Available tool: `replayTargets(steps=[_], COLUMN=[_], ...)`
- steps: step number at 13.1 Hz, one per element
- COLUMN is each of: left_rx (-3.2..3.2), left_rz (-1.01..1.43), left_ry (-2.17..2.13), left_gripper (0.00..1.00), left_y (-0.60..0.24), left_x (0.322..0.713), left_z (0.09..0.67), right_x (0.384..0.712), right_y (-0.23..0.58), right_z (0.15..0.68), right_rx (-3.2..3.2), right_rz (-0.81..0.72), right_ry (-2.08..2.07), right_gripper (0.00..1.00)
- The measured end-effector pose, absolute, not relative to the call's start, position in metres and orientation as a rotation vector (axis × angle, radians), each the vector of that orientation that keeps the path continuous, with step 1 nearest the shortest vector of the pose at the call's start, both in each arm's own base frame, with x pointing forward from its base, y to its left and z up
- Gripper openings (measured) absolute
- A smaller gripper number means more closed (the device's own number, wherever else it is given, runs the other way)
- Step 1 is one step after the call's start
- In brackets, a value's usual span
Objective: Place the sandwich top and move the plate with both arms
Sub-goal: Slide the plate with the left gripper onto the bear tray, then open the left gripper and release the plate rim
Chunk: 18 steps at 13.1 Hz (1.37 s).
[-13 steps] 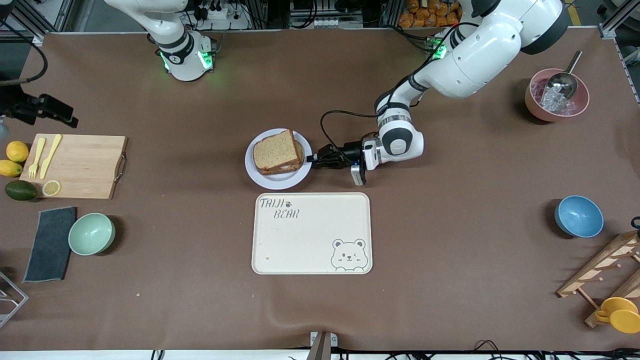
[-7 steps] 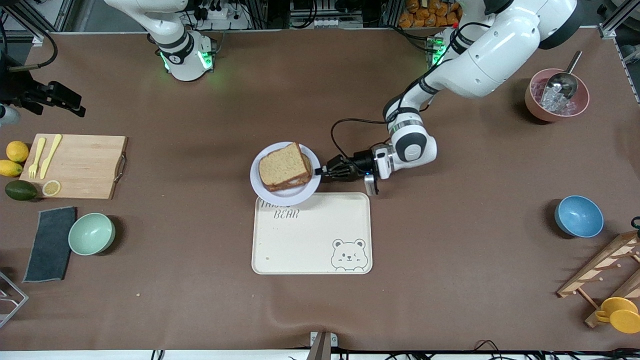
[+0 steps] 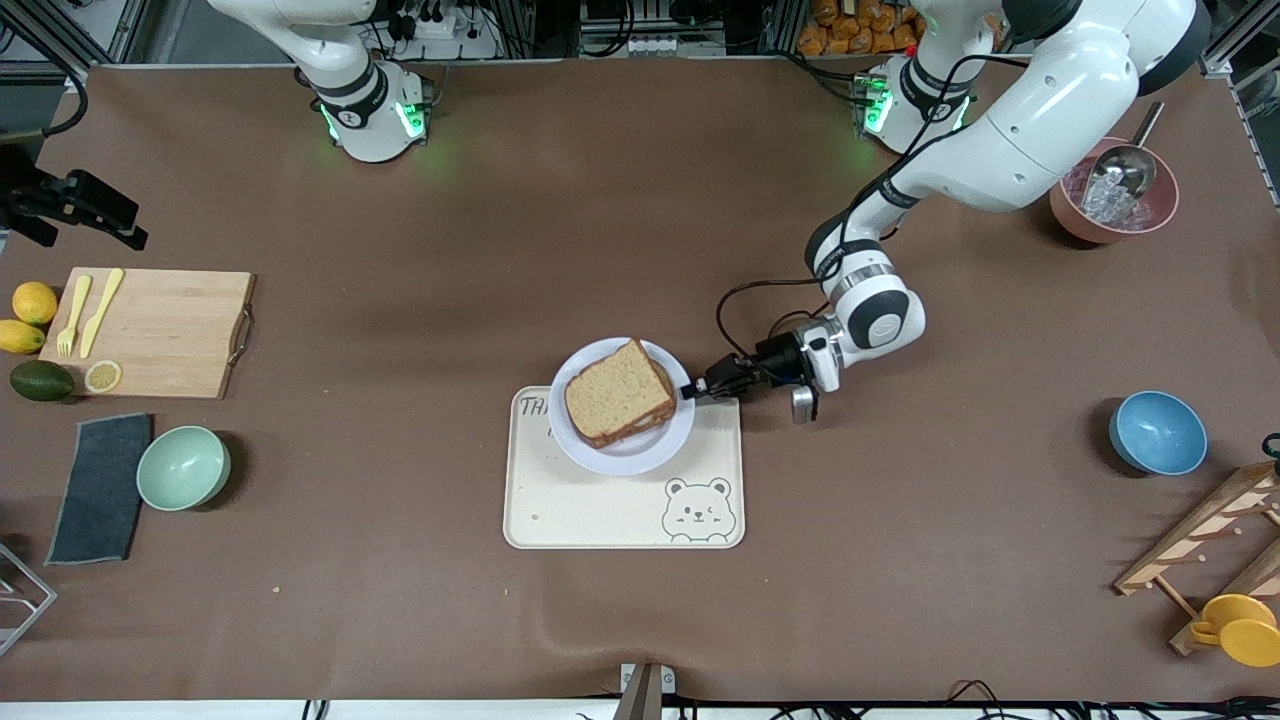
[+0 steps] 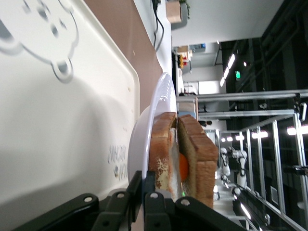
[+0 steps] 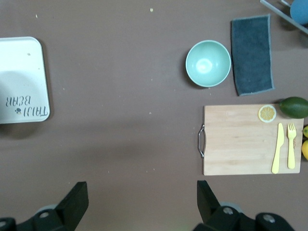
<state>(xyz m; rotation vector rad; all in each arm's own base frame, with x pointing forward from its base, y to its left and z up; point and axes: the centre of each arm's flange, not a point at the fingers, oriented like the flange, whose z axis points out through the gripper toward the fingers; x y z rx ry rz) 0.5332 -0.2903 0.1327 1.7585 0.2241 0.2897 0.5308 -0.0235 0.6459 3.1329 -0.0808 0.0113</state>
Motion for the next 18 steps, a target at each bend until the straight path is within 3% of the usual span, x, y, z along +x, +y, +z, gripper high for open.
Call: replayTargets(steps=[3, 15, 18], left_rx=[1.817, 1.871, 1.884], left_rz=[0.335, 0.338, 0.337], left_ry=[0.260, 0.310, 0.315], left_gripper=[0.06, 0.06, 0.12], left_y=[-0.269, -0.245, -0.243], left_x=[0.550, 0.556, 0.555], left_z=[0.129, 0.094, 0.091], right_x=[0.548, 0.547, 0.545], right_y=[-0.027, -0.043, -0.042], right_z=[0.648, 0.631, 0.630], right_rx=[3.135, 3.128, 3.128], right_rz=[0.013, -0.116, -0.138], right_ry=[-0.089, -0.170, -0.170], right_gripper=[1.00, 1.00, 1.00])
